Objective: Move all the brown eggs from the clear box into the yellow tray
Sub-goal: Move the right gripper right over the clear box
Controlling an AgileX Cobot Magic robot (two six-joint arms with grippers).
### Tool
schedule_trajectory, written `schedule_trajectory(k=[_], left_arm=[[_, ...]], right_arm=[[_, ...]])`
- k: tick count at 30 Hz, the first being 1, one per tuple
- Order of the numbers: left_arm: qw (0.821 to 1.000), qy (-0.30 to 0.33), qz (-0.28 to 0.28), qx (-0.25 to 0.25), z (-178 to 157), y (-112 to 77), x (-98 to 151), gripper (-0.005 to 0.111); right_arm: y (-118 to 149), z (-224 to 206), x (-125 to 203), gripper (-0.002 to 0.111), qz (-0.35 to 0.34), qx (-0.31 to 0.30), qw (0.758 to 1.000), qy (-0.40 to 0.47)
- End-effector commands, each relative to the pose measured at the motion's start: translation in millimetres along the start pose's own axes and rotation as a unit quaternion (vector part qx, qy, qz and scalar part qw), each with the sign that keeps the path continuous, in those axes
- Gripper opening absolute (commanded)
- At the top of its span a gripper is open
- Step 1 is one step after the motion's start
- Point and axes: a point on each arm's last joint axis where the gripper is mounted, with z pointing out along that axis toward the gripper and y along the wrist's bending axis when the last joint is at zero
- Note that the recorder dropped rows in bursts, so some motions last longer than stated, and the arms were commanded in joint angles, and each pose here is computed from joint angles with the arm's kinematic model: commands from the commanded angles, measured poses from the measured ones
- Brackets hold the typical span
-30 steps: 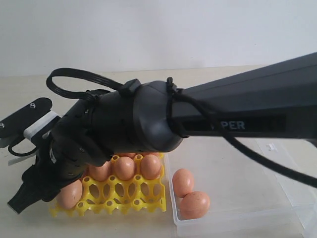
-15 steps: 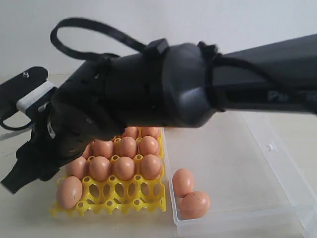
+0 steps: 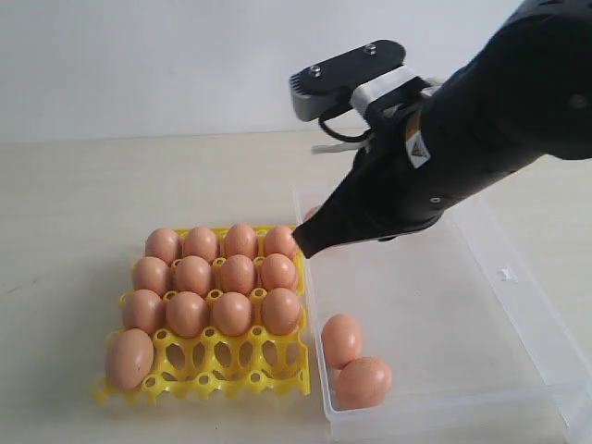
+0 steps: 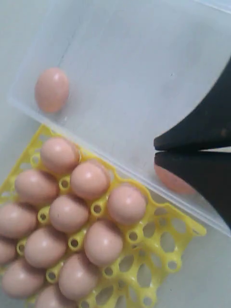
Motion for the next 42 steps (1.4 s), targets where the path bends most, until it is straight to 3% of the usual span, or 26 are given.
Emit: schedule_trajectory(k=[1,7,11,18,30,42], left_arm=[[1.000,-0.006,-0.001,0.002,-0.4,-0.1,-2.1,0.000],[1.000,-0.006,-0.001,0.002,-0.4,-0.1,-2.1,0.000],[1.000,-0.006,-0.001,0.002,-0.4,-0.1,-2.1,0.000],[1.000,-0.006,-0.001,0.002,-0.4,-0.1,-2.1,0.000],[1.000,-0.006,-0.001,0.002,-0.4,-0.1,-2.1,0.000],[1.000,-0.006,-0.001,0.002,-0.4,-0.1,-2.1,0.000]], right_arm=[[-15.3,-4.3,3.3,0.014,0.036,0.011,0.999,-0.016],[-16.8,-1.9,2.2,0.032,0.053,0.007,0.998,-0.028],[-15.9,-2.0,0.8,0.038,0.055,0.001,0.998,-0.036],[-6.7,-3.8,-9.6,0.038,0.041,-0.051,0.994,-0.092],[-6.0,-6.6,-18.9,0.038,0.039,-0.057,0.988,-0.139],[-14.9,-10.6,-21.9,0.038,0.071,-0.006,0.985,-0.157]])
